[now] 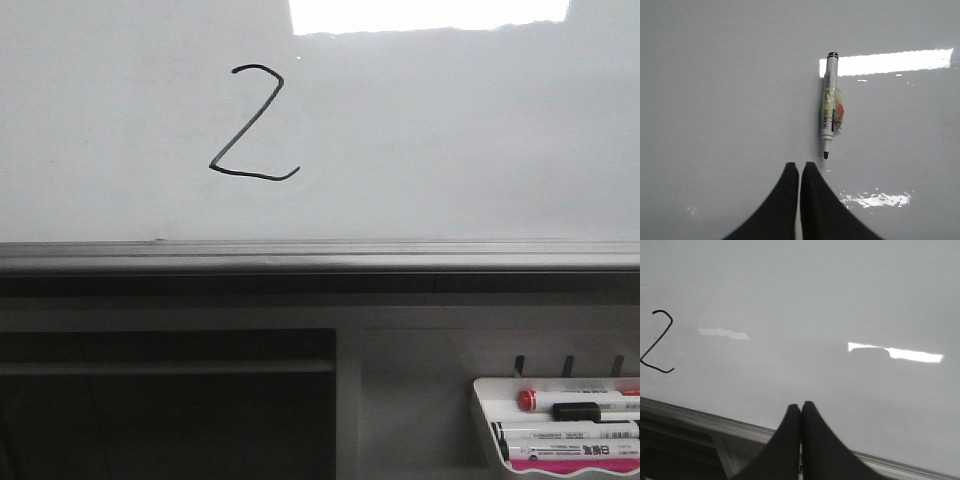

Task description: Write number 2 on whiteboard

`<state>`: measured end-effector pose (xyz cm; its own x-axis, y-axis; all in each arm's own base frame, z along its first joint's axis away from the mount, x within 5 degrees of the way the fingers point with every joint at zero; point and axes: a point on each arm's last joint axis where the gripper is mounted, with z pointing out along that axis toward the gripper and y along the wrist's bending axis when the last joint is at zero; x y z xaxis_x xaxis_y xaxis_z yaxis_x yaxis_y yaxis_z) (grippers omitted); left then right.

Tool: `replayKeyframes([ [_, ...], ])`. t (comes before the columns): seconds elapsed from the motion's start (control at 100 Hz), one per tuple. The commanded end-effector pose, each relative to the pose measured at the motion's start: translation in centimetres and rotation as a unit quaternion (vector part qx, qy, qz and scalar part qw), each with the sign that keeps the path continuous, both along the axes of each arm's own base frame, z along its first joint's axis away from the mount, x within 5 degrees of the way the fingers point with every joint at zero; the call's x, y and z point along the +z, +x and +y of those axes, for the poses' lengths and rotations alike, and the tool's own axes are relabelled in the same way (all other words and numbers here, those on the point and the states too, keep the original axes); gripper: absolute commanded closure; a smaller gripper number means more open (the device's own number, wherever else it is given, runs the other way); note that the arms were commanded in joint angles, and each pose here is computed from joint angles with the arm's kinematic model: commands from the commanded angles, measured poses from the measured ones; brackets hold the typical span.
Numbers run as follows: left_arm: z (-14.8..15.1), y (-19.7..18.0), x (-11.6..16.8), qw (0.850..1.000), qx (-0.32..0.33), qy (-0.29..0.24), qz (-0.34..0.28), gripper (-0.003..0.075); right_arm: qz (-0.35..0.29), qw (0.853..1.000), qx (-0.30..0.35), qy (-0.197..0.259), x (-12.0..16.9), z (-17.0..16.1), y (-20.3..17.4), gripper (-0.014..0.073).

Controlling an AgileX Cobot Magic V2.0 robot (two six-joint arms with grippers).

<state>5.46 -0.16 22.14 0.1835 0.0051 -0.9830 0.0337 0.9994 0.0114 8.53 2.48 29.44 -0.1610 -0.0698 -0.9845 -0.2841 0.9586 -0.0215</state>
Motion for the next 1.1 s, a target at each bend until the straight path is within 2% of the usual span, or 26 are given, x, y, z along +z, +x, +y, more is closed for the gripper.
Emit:
replayKeyframes([
  [0.0,0.1,-0.2,0.3,0.999,0.005,-0.004,-0.036,0.074,-0.045,0.999,0.009,0.005,1.4,0.1,0.0,0.0668],
  [0.4,0.1,-0.2,0.3,0.999,0.005,-0.004,-0.036,0.074,-0.049,0.999,0.01,0.007,1.2,0.1,-0.2,0.0668],
  [0.51,0.1,-0.2,0.3,0.999,0.005,-0.004,-0.036,0.074,-0.084,0.995,-0.033,0.028,0.7,-1.0,-1.3,0.0668],
  [0.69,0.1,-0.2,0.3,0.999,0.005,-0.004,-0.036,0.074,-0.166,0.975,-0.113,0.097,-1.9,-2.2,-3.0,0.0668],
  [0.96,0.1,-0.2,0.3,0.999,0.005,-0.004,-0.036,0.074,-0.207,0.968,-0.102,0.103,-7.3,-2.0,-3.2,0.0668],
  [1.09,0.1,-0.2,0.3,0.999,0.005,-0.004,-0.036,0.074,-0.206,0.968,-0.105,0.102,-7.1,-2.0,-3.3,0.0668],
])
